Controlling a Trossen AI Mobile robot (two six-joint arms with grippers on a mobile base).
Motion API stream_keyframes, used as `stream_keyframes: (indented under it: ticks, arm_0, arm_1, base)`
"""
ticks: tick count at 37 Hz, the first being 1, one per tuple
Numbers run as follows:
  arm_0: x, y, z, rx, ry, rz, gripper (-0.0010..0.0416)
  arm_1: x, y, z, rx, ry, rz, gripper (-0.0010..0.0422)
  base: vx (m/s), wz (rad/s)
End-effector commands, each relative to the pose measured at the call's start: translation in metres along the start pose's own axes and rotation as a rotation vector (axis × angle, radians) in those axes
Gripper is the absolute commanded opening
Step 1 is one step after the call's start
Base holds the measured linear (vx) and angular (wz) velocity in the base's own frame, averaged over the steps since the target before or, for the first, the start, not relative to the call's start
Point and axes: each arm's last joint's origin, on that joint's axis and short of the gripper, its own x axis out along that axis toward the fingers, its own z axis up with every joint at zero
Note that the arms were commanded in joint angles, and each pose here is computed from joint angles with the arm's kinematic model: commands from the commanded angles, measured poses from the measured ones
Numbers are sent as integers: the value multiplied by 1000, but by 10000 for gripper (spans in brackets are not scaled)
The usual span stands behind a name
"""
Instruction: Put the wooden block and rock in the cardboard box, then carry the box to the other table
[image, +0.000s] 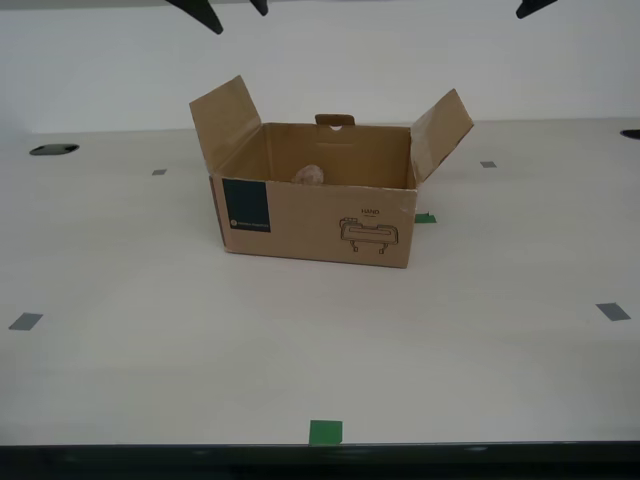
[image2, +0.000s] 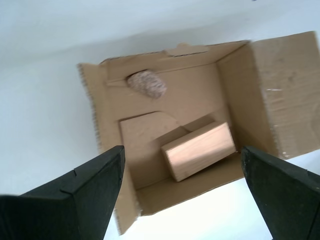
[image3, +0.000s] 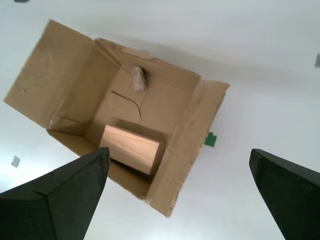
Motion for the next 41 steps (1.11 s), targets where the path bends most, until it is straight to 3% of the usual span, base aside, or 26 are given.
stream_keyframes:
  ticks: [1, 13, 24, 41]
  arm_0:
    - [2, -2, -1, 4, 20, -9, 390]
    - [2, -3, -1, 27, 19, -11, 390]
    - [3, -3, -1, 45, 23, -12, 389]
    - [85, -27, -1, 93, 207, -33, 389]
  arm_1:
    - [2, 11, -3, -21, 16, 13, 314]
    - [24, 40, -19, -90, 78, 89, 314]
    - [53, 49, -33, -121, 85, 91, 314]
    - [63, 52, -40, -141, 89, 92, 314]
  base:
    - [0, 0]
    - [0, 0]
    - [0, 0]
    - [0, 0]
